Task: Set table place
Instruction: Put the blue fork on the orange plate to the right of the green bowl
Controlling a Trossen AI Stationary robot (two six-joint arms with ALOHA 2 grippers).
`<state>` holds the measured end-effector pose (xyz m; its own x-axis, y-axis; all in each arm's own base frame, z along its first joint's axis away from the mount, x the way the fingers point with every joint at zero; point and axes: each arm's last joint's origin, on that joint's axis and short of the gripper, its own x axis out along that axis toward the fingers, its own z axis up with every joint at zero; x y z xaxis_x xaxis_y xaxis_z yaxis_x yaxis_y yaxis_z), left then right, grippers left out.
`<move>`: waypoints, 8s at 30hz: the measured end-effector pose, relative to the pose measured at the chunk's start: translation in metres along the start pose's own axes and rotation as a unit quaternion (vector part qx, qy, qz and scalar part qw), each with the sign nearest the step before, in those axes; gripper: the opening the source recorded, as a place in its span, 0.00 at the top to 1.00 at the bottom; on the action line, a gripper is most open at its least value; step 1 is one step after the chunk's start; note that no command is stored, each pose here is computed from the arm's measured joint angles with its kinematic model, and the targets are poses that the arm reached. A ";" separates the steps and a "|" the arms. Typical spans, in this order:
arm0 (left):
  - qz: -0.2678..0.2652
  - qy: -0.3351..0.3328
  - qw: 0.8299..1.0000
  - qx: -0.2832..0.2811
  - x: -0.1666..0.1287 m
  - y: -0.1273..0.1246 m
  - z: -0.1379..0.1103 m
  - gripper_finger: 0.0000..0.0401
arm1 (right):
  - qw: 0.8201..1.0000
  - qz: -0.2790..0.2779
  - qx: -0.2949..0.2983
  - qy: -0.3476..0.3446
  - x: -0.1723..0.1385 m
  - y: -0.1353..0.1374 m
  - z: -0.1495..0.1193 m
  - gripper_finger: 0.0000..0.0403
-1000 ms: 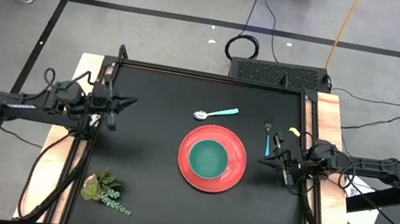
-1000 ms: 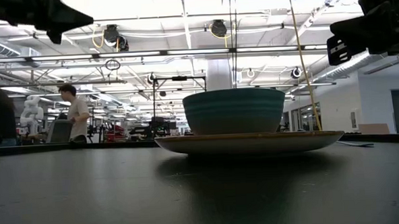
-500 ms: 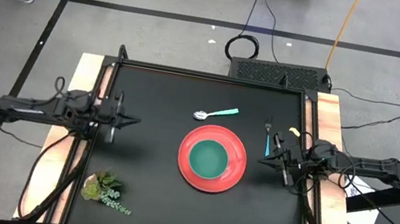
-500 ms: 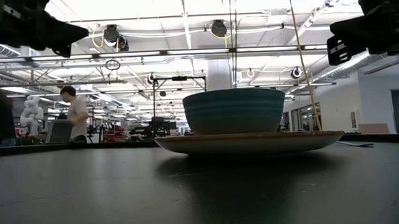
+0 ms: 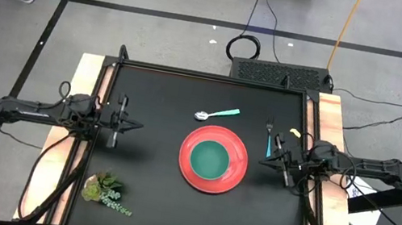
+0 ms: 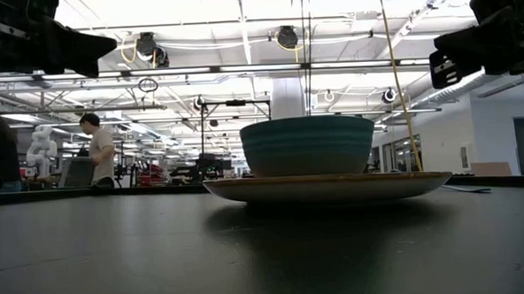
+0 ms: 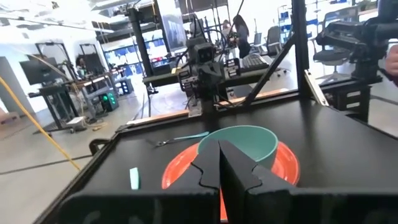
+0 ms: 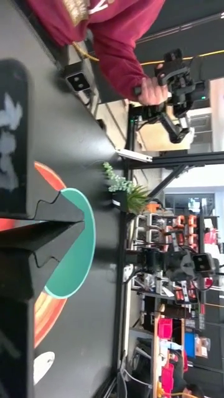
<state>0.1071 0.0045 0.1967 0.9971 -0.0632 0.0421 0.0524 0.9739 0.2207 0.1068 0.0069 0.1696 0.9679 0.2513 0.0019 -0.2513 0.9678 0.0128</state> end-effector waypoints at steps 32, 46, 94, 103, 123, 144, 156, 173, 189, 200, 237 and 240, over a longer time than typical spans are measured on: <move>-0.007 0.013 0.999 -0.030 0.000 -0.001 -0.002 0.96 | 0.995 -0.057 -0.034 -0.071 -0.001 -0.003 0.014 1.00; 0.004 0.015 0.999 -0.034 0.000 0.000 -0.002 0.98 | 0.951 -0.305 0.014 -0.046 0.002 -0.019 0.036 1.00; 0.007 0.004 0.999 -0.038 0.000 0.000 0.000 0.92 | 0.785 -0.483 0.274 0.277 0.010 -0.067 0.051 1.00; 0.006 0.004 0.999 -0.034 0.000 0.000 0.000 0.92 | 0.695 -0.493 0.343 0.394 0.014 -0.084 0.030 1.00; 0.006 0.004 1.000 -0.022 0.000 0.000 0.000 0.92 | 0.621 -0.503 0.428 0.423 0.016 -0.107 0.005 1.00; 0.006 0.005 1.000 -0.022 0.000 0.000 0.000 0.92 | 0.635 -0.477 0.446 0.412 0.014 -0.112 0.006 0.85; 0.006 0.005 1.000 -0.022 0.000 0.000 0.000 0.92 | 0.628 -0.471 0.436 0.441 0.014 -0.118 -0.003 0.63; 0.006 0.005 1.000 -0.022 0.000 0.000 0.000 0.92 | 0.580 -0.476 0.449 0.485 0.019 -0.131 -0.031 0.64; 0.006 0.005 1.000 -0.022 0.000 0.000 0.000 0.92 | 0.585 -0.463 0.436 0.503 0.020 -0.132 -0.035 0.82; 0.006 0.005 1.000 -0.023 0.000 0.000 0.000 0.92 | 0.601 -0.444 0.419 0.516 0.020 -0.132 -0.035 0.98; 0.006 0.008 0.999 -0.031 0.000 0.000 -0.001 0.92 | 0.664 -0.438 0.423 0.434 0.017 -0.124 0.005 1.00; 0.006 0.008 0.999 -0.031 0.000 0.000 -0.001 0.92 | 0.665 -0.438 0.423 0.434 0.017 -0.125 0.005 1.00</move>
<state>0.1074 0.0049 0.1958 0.9984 -0.0492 0.0288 0.0440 0.9863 0.1588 0.1542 -0.1096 0.1728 0.2859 -0.1352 -0.9487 0.8529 0.4872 0.1876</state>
